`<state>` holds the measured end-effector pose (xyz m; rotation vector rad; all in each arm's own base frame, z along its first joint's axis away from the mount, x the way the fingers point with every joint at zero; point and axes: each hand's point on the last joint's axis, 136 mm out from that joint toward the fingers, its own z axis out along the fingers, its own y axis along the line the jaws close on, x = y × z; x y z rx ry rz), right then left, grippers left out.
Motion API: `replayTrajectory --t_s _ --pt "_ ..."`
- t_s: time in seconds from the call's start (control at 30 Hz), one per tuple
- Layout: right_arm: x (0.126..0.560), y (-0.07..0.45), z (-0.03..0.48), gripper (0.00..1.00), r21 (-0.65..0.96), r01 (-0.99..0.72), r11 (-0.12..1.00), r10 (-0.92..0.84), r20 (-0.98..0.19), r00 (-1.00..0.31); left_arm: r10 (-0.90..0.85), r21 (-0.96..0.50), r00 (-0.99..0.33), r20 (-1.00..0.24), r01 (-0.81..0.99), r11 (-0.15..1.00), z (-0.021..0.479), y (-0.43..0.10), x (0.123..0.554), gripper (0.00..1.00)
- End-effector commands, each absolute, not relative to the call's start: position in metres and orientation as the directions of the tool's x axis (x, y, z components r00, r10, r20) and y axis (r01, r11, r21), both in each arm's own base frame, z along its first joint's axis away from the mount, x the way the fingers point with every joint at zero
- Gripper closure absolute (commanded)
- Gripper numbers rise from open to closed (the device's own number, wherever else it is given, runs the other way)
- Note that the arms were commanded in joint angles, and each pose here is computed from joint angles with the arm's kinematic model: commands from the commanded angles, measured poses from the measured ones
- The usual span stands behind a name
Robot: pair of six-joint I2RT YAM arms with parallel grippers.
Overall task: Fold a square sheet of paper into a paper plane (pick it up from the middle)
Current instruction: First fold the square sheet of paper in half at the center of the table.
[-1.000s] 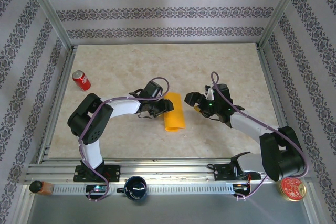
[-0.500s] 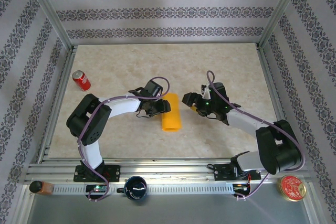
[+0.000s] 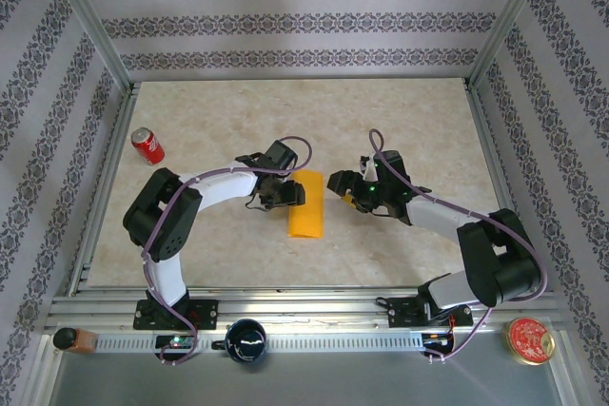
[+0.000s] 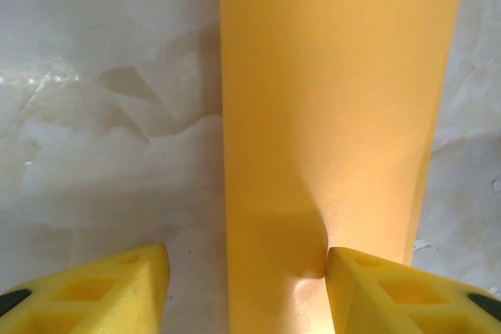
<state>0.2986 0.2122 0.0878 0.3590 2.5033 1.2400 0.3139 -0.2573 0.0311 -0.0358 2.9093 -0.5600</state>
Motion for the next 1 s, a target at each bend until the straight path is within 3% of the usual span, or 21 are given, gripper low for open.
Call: replayTrajectory --t_s 0.0,0.7,0.97 --pt "0.299 0.217 0.094 0.24 0.809 0.051 0.586 0.354 -0.198 -0.914 -0.029 -0.307 -0.989 -0.145 0.017 0.952 0.023 -0.244 0.308 0.45" --pt "0.298 0.212 0.091 0.23 0.801 0.069 0.595 0.374 -0.2 -0.906 -0.125 -0.4 -0.987 -0.106 -0.072 0.914 0.016 -0.262 0.315 0.41" --pt "0.298 0.212 0.088 0.23 0.799 0.072 0.597 0.371 -0.196 -0.908 -0.076 -0.399 -0.993 -0.092 -0.033 0.916 0.013 -0.266 0.313 0.41"
